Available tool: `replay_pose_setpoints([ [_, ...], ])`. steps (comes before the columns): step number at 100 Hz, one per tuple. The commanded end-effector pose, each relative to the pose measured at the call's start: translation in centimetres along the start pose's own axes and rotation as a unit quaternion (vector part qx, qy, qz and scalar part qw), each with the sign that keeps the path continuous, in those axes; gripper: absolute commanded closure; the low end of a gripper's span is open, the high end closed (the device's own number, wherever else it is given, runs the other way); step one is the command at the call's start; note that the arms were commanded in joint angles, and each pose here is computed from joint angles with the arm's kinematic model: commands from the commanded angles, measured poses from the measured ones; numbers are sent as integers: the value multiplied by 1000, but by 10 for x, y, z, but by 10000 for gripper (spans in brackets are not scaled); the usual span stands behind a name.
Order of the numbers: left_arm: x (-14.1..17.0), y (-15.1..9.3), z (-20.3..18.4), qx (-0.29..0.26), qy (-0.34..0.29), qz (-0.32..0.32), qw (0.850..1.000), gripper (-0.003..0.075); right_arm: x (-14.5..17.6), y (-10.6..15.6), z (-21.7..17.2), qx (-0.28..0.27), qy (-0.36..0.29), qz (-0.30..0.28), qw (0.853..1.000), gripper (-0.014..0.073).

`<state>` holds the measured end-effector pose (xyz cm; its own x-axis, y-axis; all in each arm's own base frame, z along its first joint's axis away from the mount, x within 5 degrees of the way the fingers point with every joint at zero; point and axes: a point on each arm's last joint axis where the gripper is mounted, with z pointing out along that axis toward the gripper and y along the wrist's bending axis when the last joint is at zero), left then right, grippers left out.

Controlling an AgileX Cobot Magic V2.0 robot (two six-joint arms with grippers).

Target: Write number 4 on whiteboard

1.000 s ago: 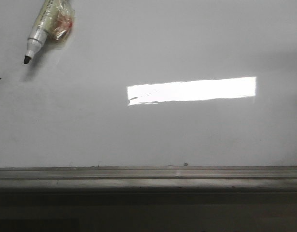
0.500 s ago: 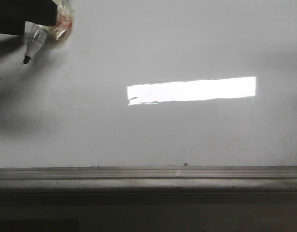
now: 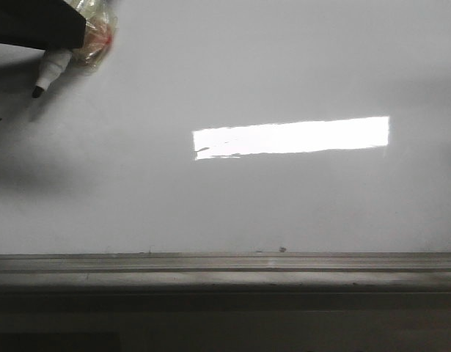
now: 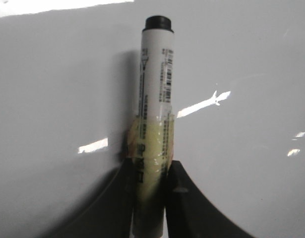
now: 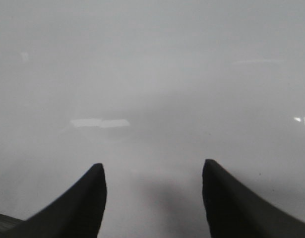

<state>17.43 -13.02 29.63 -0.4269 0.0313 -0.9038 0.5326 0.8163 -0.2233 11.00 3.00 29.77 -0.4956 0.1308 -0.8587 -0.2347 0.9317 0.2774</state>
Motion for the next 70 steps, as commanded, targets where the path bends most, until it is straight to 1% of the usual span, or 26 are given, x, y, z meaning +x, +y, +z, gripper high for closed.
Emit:
replay_pose_setpoints([
  [1, -17, -3, -6, 1, -47, 3, 999, 741, -14, 1, -3, 3, -36, 0, 999, 211],
  [8, -19, -5, -9, 6, -44, 19, 999, 741, -12, 3, -3, -5, -26, -6, 1000, 211],
  [14, -22, -10, -11, 17, -36, 64, 997, 741, -11, 6, -1, -26, -15, -17, 999, 211],
  [19, -24, -17, -13, 33, -23, 107, 993, 741, -10, 11, 2, -59, -8, -18, 998, 211],
  [21, -24, -22, -14, 44, -14, 132, 990, 741, -10, 14, 3, -78, -1, -27, 997, 211],
  [22, -23, -23, -14, 48, -10, 132, 990, 741, -10, 15, 4, -84, 0, -21, 996, 211],
  [25, -25, -28, -15, 62, -3, 160, 985, 741, -10, 19, 6, -108, 4, -29, 994, 211],
  [26, -25, -30, -16, 65, -1, 166, 984, 741, -10, 20, 7, -116, 4, -22, 993, 211],
  [27, -24, -32, -16, 72, 5, 172, 982, 741, -10, 21, 8, -126, 7, -29, 992, 211],
  [36, -22, -51, -18, 119, 21, 232, 965, 741, -12, 29, 17, -197, 18, -11, 980, 211],
  [42, -21, -61, -20, 142, 20, 266, 953, 741, -15, 32, 23, -229, 19, -3, 973, 211],
  [54, -18, -74, -21, 167, 20, 302, 939, 741, -23, 39, 29, -286, 28, 6, 958, 211],
  [70, -18, -82, -22, 178, 17, 329, 927, 741, -41, 45, 30, -322, 37, -6, 946, 211],
])
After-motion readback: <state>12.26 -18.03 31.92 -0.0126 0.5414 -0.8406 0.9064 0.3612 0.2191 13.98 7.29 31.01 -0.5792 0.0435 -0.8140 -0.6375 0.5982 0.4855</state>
